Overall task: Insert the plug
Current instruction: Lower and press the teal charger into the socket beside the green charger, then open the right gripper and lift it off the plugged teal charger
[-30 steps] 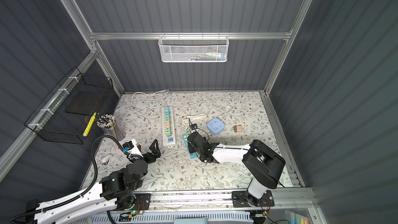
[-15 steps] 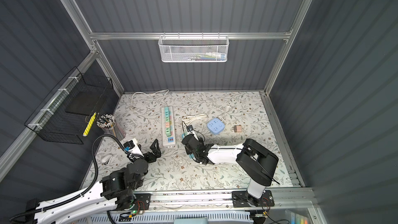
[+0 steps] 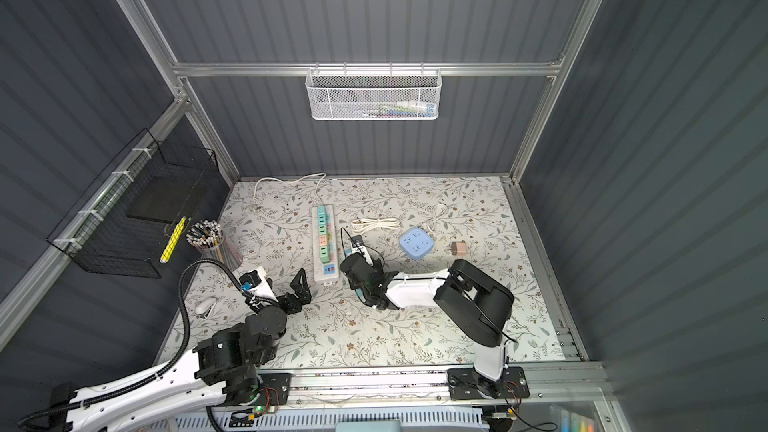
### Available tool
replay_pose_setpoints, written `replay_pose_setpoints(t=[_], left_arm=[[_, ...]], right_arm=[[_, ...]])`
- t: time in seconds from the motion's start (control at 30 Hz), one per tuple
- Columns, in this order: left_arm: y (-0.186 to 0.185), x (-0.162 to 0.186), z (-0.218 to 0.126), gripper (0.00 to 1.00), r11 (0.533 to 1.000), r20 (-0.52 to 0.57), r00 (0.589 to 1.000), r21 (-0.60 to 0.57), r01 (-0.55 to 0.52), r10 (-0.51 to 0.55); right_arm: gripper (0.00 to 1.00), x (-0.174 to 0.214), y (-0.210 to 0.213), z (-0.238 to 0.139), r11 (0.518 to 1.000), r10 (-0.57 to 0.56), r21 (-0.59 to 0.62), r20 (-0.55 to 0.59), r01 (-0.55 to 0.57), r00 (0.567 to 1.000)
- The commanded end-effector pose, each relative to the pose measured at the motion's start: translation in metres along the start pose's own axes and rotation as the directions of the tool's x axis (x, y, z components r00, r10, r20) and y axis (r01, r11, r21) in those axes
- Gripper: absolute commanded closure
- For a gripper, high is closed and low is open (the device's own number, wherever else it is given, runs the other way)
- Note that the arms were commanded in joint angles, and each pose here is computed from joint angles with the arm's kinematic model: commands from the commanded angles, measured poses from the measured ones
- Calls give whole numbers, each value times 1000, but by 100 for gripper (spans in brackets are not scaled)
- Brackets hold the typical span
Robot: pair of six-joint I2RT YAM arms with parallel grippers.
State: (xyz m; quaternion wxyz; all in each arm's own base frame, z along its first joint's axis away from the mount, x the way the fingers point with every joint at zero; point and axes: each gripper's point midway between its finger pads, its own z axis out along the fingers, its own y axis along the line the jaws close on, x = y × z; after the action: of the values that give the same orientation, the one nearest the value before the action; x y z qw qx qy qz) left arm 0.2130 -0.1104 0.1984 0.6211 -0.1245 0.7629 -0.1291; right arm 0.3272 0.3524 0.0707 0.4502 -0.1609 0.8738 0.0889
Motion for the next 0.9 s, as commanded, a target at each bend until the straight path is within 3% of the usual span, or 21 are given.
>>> replay_pose_setpoints(t=[0.0,0.2,0.4,0.67,0.87], left_arm=[[-4,-23,-4,0,1000,35,999,-4,20,-19],[1,-27,-7,0,999,40,998,-5,40,-40],[0,-24,-7,0,998,25,998,4,55,-56],[-16,-27,-4,0,1000,6,1000,24,19,-19],[-24,-19,-1,0,999,-28,1000,40,7,-6]], right_arm=[[78,53,-12,23,992,-124,-8,-188,125,974],[78,39,-19,49,994,-105,1,-222,108,969],[69,35,-12,46,997,-76,-37,-193,70,978],[37,-37,-2,-10,990,-2,-144,-61,-6,998],[31,-66,-19,-52,980,59,-188,-17,-62,998]])
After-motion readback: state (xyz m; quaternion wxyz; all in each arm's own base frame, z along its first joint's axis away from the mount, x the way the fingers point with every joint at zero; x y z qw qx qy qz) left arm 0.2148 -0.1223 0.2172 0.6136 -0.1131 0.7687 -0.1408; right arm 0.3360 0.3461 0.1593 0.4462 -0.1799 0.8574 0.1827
